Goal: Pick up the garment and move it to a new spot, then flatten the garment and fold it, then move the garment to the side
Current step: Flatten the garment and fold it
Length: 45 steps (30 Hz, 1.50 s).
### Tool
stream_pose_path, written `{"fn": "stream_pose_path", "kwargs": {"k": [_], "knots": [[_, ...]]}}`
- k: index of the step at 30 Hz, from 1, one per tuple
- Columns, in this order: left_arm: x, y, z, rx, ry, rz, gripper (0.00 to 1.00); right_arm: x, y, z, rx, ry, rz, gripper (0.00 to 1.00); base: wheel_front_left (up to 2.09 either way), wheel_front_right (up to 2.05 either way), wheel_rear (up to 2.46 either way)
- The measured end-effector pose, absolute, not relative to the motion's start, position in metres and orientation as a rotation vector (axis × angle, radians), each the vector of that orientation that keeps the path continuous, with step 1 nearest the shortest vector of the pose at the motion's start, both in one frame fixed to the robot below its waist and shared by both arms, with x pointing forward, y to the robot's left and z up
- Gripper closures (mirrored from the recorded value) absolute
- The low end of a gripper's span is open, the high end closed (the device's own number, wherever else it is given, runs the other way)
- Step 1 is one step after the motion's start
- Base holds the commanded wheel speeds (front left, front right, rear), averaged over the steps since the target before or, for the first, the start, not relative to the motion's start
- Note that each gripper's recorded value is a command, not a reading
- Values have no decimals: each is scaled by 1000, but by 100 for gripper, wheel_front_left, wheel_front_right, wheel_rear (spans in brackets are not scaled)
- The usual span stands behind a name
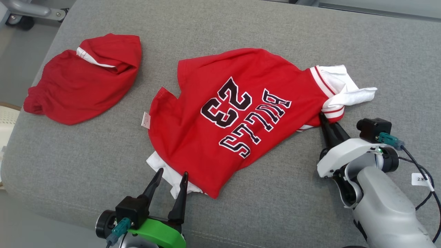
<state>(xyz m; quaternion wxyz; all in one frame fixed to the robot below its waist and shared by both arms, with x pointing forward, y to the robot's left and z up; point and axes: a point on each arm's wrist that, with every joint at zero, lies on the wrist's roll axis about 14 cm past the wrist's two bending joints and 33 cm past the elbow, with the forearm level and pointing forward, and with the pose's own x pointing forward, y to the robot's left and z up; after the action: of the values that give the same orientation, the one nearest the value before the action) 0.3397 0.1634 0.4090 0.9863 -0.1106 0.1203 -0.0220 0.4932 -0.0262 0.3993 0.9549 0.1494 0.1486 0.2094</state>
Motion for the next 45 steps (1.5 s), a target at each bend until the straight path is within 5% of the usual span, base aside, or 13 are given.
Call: {"fn": "stream_pose_path", "kwargs": {"k": [15, 20, 27, 28, 30, 45], "knots": [[348, 144, 417, -230, 218, -112, 0, 558, -91, 559, 184, -181, 377, 100, 0, 0, 0], [349, 143, 418, -228, 214, -116, 0, 571, -65, 587, 142, -241, 443, 100, 0, 0, 0], [340, 150, 414, -231, 232, -88, 0, 557, 42, 573, 114, -168, 684, 100, 0, 0, 0], [338, 151, 414, -231, 233, -83, 0, 555, 51, 561, 118, -123, 698, 97, 0, 0, 0], [336, 153, 412, -229, 239, -74, 0, 552, 57, 527, 107, 5, 696, 0, 0, 0, 0], [343, 144, 414, -236, 227, -110, 0, 513, -30, 452, 187, 171, 491, 0, 0, 0, 0]]}}
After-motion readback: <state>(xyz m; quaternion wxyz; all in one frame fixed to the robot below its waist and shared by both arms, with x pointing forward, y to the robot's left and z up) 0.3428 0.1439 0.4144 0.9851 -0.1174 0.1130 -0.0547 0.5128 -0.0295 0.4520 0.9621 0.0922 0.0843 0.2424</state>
